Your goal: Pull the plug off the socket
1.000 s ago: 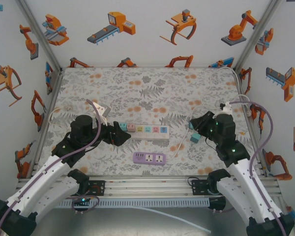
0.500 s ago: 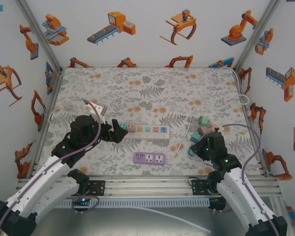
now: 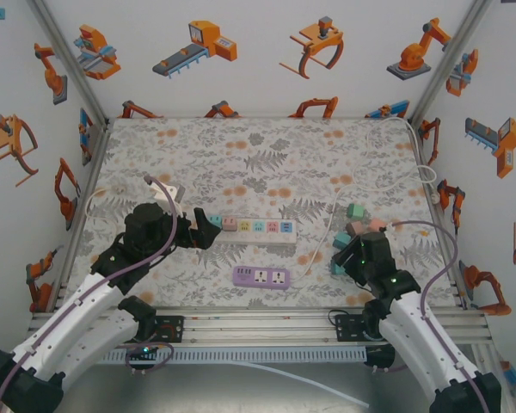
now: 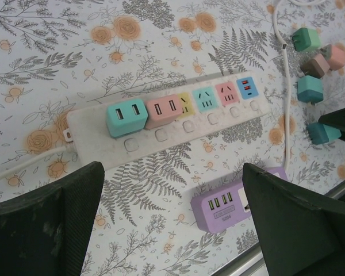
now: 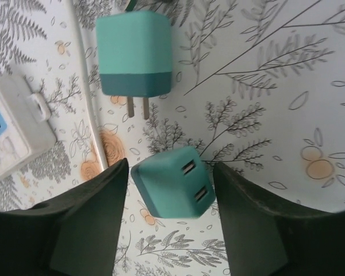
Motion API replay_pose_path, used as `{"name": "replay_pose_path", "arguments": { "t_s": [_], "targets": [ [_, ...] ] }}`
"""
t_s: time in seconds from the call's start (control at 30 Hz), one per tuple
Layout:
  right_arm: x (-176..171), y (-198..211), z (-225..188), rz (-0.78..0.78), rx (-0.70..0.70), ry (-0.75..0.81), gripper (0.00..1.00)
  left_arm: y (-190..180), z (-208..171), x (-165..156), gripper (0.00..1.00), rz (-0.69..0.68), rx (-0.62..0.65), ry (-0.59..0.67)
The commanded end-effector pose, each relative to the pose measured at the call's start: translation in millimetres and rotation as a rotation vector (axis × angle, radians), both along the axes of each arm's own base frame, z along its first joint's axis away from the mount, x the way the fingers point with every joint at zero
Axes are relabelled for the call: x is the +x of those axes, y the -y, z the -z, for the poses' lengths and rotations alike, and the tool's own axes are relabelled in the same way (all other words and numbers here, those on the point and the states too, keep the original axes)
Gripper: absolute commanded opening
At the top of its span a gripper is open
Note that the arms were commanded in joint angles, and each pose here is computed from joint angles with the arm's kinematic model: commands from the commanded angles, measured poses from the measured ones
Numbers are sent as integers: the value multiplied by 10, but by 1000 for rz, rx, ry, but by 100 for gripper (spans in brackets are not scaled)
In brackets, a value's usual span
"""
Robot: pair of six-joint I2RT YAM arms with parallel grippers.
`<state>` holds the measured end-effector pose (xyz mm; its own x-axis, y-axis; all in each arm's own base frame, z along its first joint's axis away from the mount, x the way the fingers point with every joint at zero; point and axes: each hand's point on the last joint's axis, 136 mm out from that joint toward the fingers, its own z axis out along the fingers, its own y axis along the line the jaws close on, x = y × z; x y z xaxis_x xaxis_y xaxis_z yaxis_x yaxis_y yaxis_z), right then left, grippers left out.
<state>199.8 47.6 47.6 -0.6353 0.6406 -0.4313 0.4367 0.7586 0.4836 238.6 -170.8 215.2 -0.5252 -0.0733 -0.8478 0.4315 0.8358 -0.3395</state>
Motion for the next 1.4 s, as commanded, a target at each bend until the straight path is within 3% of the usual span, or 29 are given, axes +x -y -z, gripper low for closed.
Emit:
{"name": "replay_pose_path", "arguments": {
  "t_s": [0.0,0.17,0.37,0.47,0.63,0.8,0.93,1.1,1.37],
  "targets": [
    [-35,178,-58,67,-72,-13,61,-24,12,26,97,-26,1,-6],
    [98,156,-391,8,-111,92,65,-102,46,86,97,-92,11,-31],
    [508,-314,-1288,-313,-200,408,62,-387,130,220,97,-282,40,-68],
    [663,-713,-1649,-519,-311,511,62,-457,177,270,97,-325,19,-101],
    [709,-1734,-2019,-959,-522,707,62,-529,305,346,97,-364,-24,-175],
    [503,-2671,-2018,-1390,-535,873,60,-584,403,419,98,-393,-46,-225],
    [310,-3237,-1724,-1723,-529,929,60,-567,468,474,96,-388,-70,-258],
    [419,-3589,-1416,-1852,-500,875,60,-549,575,528,91,-378,-75,-298],
    [597,-3889,-1022,-1911,-479,832,57,-567,726,578,77,-378,-75,-330]
  ]
}}
